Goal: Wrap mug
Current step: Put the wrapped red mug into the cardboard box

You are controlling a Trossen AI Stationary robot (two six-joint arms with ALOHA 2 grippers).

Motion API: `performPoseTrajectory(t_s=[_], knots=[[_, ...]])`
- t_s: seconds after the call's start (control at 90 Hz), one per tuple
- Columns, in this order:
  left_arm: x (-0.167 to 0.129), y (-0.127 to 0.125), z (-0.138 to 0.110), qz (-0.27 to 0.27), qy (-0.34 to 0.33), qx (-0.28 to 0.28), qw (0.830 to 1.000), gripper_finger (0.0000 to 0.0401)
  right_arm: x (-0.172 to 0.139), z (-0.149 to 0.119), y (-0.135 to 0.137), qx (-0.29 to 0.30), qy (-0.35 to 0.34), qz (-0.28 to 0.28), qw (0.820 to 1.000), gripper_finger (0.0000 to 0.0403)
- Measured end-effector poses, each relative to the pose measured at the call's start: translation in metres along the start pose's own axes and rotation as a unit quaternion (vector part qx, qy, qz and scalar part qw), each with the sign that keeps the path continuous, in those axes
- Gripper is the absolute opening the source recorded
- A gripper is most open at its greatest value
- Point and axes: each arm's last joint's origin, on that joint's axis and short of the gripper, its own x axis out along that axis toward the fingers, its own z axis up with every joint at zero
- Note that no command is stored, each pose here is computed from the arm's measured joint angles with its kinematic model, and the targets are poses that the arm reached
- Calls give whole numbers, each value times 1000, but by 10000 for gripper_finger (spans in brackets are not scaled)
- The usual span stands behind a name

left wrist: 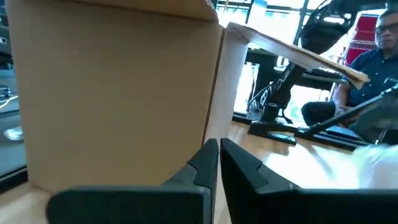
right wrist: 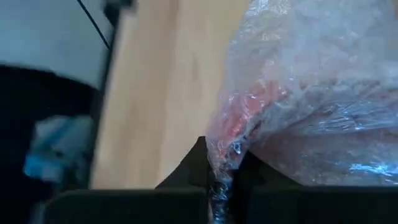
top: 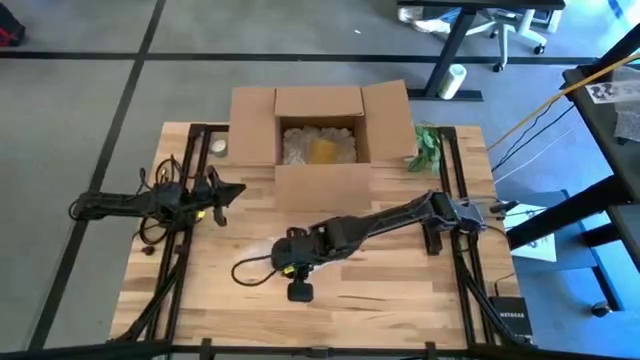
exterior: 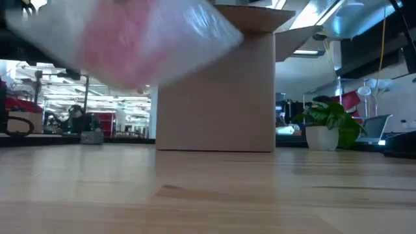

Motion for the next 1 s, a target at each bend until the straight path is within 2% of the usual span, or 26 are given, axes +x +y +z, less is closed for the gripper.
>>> performPoseTrajectory(t_s=[0.144,0.267,0.389,0.489,0.578,0.667,0.778,0.889,1.0], knots=[[0,0,0,0,0,0,1000,0,-28,18,6,-22,-76,16,997,2],[0,0,0,0,0,0,1000,0,-54,31,5,-38,-139,-9,990,2],[0,0,0,0,0,0,1000,0,-86,47,1,-53,-220,-36,973,2],[0,0,0,0,0,0,1000,0,-115,58,-7,-59,-282,-91,953,2],[0,0,0,0,0,0,1000,0,-141,63,-24,-53,-309,-177,933,2],[0,0,0,0,0,0,1000,0,-160,64,-46,-40,-310,-250,916,2],[0,0,0,0,0,0,1000,0,-181,60,-78,-15,-281,-297,912,2],[0,0,0,0,0,0,1000,0,-192,51,-114,30,-234,-322,917,2],[0,0,0,0,0,0,1000,0,-198,40,-148,69,-186,-295,935,2]])
